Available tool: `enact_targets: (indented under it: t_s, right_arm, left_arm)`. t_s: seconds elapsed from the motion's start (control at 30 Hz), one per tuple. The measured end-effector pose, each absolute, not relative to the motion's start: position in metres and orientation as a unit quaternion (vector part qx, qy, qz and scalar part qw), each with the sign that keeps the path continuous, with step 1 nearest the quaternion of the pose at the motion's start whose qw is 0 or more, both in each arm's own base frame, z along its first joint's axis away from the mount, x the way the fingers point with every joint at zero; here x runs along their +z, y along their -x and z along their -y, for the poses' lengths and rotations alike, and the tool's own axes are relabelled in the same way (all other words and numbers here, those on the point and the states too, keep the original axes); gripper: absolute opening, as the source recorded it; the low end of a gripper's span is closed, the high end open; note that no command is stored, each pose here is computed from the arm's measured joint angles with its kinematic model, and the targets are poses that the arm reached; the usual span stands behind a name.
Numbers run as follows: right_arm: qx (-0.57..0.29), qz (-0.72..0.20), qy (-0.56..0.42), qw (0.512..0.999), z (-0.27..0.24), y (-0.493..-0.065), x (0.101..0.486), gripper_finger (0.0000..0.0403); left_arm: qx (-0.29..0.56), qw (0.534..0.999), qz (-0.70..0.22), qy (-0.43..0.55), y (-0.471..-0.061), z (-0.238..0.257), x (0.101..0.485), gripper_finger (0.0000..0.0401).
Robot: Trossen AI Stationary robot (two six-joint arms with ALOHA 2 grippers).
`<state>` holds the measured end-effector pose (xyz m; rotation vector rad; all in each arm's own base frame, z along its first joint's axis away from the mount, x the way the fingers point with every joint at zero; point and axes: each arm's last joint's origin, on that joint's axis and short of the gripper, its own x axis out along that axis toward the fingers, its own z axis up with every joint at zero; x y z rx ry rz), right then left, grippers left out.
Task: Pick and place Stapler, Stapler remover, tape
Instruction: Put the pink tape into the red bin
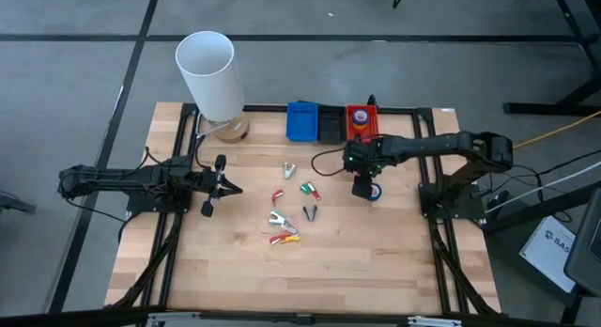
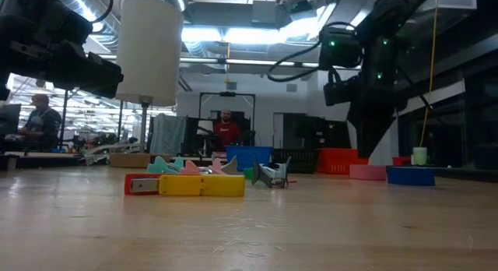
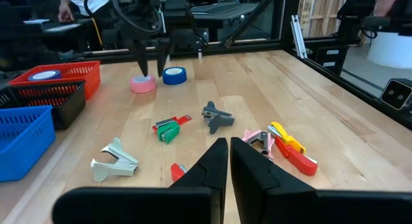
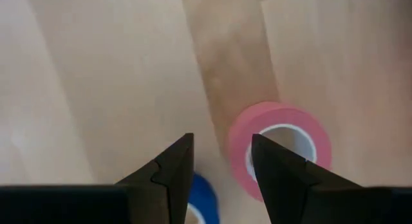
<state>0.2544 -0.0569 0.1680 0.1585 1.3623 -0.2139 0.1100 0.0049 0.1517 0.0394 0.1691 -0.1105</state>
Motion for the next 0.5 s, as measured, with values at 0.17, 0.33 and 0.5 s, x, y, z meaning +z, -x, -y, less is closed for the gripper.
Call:
enact_targets:
  t_s: [0.17, 0.33, 0.5]
  right_arm:
    - [-0.138, -0.636, -0.067, 0.757, 0.06, -0.248, 0.161, 0.0159]
    - [-0.143, -0.636, -0.073, 0.755, 0.06, -0.247, 0.157, 0.0159]
    - [-0.139, -0.646, -0.076, 0.746, 0.061, -0.25, 0.147, 0.0159]
  left_arm:
    - [-0.055, 0.995, -0.084, -0.02, -0.11, -0.005, 0.152, 0.0016]
    - [-0.055, 0.995, -0.084, -0.02, -0.11, -0.005, 0.152, 0.0016]
    - [-0.055, 0.995, -0.084, -0.02, -0.11, -0.005, 0.152, 0.0015]
